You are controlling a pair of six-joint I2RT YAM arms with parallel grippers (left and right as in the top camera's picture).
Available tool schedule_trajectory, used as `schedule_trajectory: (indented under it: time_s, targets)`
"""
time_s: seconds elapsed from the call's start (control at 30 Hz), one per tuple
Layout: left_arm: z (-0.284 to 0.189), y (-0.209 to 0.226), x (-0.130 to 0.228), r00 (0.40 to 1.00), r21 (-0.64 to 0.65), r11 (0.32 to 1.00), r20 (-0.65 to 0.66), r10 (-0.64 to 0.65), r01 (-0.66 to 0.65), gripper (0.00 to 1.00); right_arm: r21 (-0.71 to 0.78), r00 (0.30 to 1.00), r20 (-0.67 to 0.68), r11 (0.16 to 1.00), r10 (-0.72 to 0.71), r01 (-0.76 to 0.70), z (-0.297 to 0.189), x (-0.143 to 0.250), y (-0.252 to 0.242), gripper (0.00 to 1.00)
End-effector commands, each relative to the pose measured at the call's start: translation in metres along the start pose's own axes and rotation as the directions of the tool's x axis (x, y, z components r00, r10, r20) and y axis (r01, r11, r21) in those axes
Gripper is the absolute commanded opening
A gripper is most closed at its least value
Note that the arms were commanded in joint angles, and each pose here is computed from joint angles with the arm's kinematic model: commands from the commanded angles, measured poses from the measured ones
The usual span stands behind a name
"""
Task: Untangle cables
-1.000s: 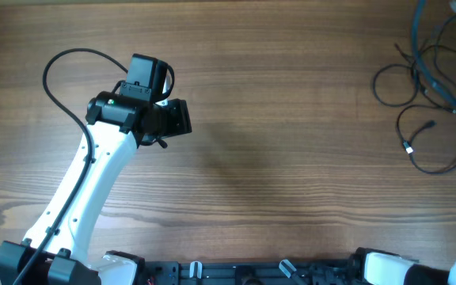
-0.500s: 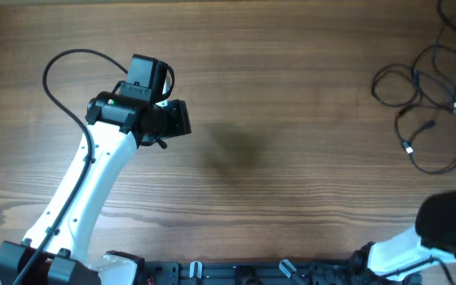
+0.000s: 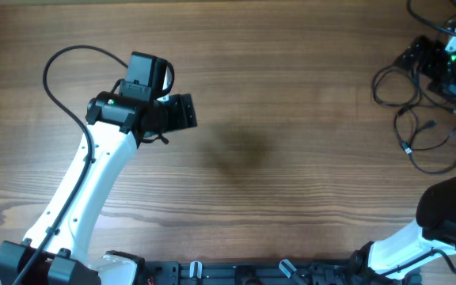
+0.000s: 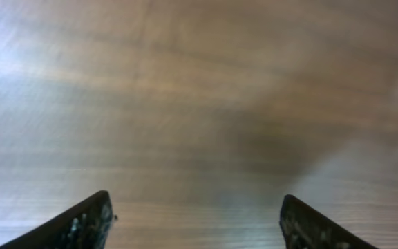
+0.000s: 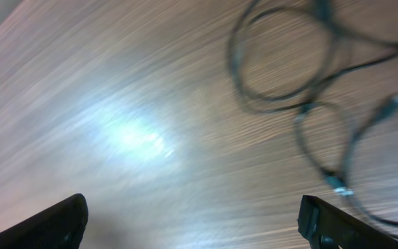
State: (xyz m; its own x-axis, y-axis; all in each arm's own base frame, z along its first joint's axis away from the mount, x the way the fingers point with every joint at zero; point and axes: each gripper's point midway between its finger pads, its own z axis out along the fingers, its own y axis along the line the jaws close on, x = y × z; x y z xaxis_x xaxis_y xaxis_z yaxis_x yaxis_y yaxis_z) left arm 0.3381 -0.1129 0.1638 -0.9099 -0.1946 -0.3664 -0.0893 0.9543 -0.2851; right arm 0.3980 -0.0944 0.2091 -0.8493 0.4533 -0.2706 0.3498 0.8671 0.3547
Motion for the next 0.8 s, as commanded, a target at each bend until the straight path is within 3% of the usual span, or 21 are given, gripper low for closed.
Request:
schedule_trajectory:
  time_s: [0.0,0.17,0.27,0.37,0.5,0.67,0.77]
  targets:
    - [-0.002,-0.031,-0.024,0.996,0.148,0.988,0.084,0.023,-0.035,0.85,-0.167,0.990,-0.059,0.979,-0.130,0.118,0.005,0.017,0.042,1.00]
    - [-0.005,-0.062,-0.052,0.972,0.217,0.968,0.223,0.075,-0.124,0.92,-0.193,0.958,-0.105,0.950,-0.268,0.244,0.017,0.040,0.079,1.00]
    - [0.009,-0.058,-0.052,0.970,0.164,0.976,0.218,0.107,-0.144,0.92,-0.115,0.931,-0.154,0.942,-0.332,0.316,0.030,0.056,0.088,1.00]
    - [0.032,-0.025,-0.040,0.985,0.011,0.995,0.144,0.098,-0.101,0.92,-0.015,0.905,-0.218,0.928,-0.365,0.371,0.042,0.073,0.085,1.00]
    - [0.043,0.012,-0.012,0.998,-0.115,0.991,0.001,0.062,-0.061,0.96,0.120,0.903,-0.315,0.932,-0.291,0.342,0.053,0.098,0.068,1.00]
    - [0.028,0.061,0.033,0.978,-0.241,0.970,-0.200,-0.062,0.012,1.00,0.143,0.882,-0.406,0.937,-0.238,0.318,0.054,0.125,0.056,1.00]
    - [0.015,0.086,0.054,0.946,-0.309,0.950,-0.291,-0.144,0.049,1.00,0.148,0.890,-0.396,0.940,-0.228,0.307,0.049,0.130,0.054,1.00]
